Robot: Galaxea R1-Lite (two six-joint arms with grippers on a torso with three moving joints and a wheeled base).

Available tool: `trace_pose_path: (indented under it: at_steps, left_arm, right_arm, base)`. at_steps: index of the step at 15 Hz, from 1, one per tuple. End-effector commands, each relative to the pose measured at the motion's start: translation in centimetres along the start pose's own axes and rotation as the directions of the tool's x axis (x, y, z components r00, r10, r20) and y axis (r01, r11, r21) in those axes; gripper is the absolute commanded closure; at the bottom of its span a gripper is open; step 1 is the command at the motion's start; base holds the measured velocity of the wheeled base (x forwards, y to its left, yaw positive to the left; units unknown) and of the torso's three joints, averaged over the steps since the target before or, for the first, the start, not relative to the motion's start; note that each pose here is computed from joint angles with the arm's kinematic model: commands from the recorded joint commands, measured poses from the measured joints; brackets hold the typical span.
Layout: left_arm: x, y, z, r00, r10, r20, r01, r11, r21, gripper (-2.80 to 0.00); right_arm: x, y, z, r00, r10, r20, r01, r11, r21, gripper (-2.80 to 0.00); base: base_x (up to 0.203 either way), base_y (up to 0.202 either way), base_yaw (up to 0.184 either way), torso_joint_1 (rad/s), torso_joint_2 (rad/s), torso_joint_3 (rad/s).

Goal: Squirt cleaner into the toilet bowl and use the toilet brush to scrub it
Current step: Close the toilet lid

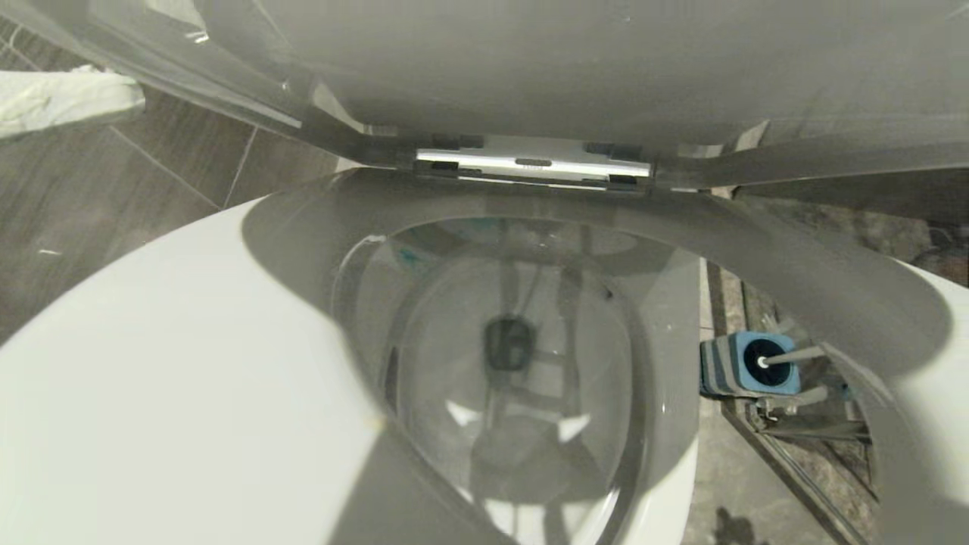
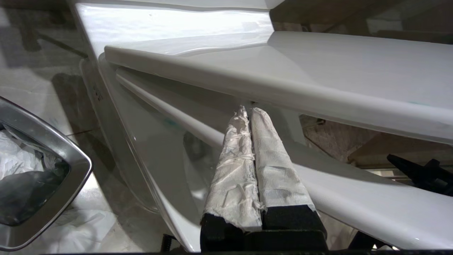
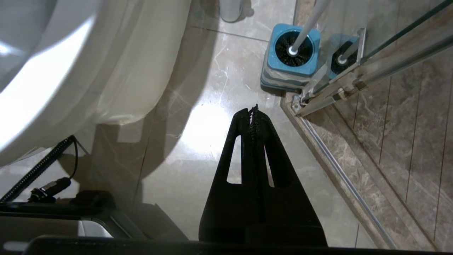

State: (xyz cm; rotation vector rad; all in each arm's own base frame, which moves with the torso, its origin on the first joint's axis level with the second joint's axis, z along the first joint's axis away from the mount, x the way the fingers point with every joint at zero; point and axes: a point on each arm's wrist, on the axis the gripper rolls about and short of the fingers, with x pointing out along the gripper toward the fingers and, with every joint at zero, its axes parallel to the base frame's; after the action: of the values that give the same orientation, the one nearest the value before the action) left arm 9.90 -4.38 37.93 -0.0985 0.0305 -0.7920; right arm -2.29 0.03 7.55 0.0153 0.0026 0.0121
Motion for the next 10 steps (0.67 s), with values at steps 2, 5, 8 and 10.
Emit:
trace_pose_path:
  at_steps: [2, 5, 8, 10]
  left_arm:
    - [-0.93, -0.51, 0.22, 1.000, -0.006, 0.023, 0.006, 1.000, 0.011, 0.00]
    - [-1.22, -0.63, 0.27, 0.999, 0.006, 0.031, -0.007, 1.000, 0.020, 0.00]
    - [-1.27, -0.65, 0.27, 0.999, 0.008, 0.032, -0.008, 1.000, 0.020, 0.00]
    - [-1.22, -0.63, 0.25, 1.000, 0.006, 0.030, -0.007, 1.000, 0.021, 0.00]
  right_arm:
    - [0.01, 0.00, -0.03, 1.000, 0.001, -0.001, -0.001, 1.000, 0.000, 0.00]
    - [0.01, 0.00, -0.01, 1.000, 0.000, -0.001, 0.000, 1.000, 0.000, 0.00]
    - [0.00, 0.00, -0.01, 1.000, 0.000, -0.001, 0.000, 1.000, 0.000, 0.00]
    - [0.00, 0.00, -0.01, 1.000, 0.000, -0.001, 0.000, 1.000, 0.000, 0.00]
  base:
    - [0.000, 0.000, 0.000, -0.002, 0.00, -0.109]
    - [0.000, 0.000, 0.000, 0.000, 0.00, -0.016]
    - [0.000, 0.000, 0.000, 0.002, 0.00, 0.035]
    - [0.000, 0.000, 0.000, 0.008, 0.01, 0.135]
